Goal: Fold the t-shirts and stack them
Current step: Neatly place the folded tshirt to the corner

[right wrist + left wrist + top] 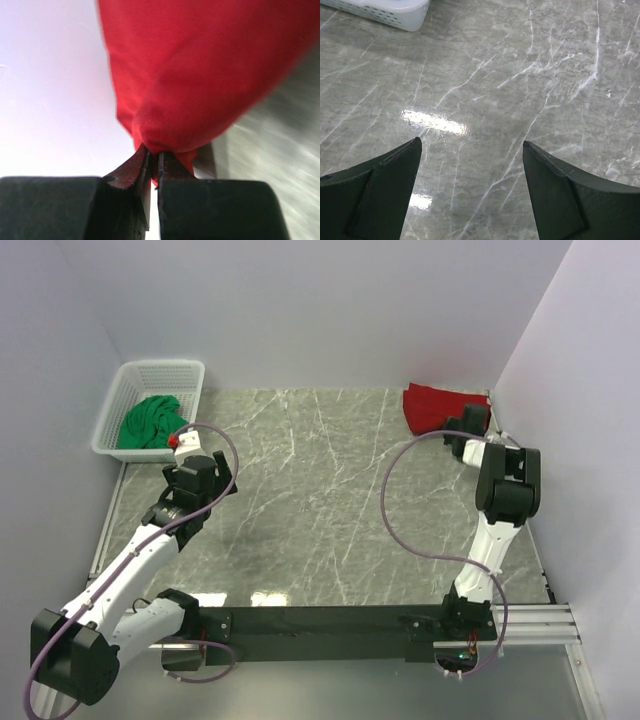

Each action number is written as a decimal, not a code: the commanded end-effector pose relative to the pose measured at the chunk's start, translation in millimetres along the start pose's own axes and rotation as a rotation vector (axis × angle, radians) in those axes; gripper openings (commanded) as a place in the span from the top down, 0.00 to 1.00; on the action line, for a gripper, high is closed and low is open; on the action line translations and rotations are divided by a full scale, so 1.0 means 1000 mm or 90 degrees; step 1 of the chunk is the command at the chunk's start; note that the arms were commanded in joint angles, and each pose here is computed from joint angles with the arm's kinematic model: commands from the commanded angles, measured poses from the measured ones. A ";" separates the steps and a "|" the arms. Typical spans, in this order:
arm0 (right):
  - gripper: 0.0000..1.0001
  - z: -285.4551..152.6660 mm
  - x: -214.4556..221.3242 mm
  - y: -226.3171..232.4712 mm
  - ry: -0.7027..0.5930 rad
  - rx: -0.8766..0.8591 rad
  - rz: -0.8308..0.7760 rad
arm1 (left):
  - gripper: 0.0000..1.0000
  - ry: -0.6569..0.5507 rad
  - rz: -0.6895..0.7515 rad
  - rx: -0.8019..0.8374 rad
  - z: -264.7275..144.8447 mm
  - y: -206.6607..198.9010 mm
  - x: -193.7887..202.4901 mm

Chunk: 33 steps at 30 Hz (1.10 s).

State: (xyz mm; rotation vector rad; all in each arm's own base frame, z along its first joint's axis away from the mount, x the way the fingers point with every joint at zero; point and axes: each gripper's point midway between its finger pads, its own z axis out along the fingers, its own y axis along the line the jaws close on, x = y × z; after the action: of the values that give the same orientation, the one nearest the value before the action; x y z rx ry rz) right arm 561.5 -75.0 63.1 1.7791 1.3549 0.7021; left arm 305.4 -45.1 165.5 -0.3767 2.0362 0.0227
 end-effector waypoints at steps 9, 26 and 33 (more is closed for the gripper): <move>1.00 0.011 -0.038 0.040 -0.052 -0.002 -0.115 | 0.13 -0.017 0.005 -0.005 0.001 0.000 -0.007; 1.00 0.007 -0.069 0.002 -0.058 0.055 -0.169 | 0.13 -0.013 0.007 0.001 0.002 -0.002 -0.006; 1.00 0.019 -0.051 0.011 -0.015 0.030 -0.146 | 0.13 -0.010 0.008 -0.002 0.003 -0.001 -0.005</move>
State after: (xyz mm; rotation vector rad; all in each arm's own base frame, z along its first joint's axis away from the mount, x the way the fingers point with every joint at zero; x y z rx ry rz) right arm 555.5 -129.7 53.8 1.6538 1.5729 0.4816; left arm 306.1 -44.8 162.0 -0.3758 2.0464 0.0328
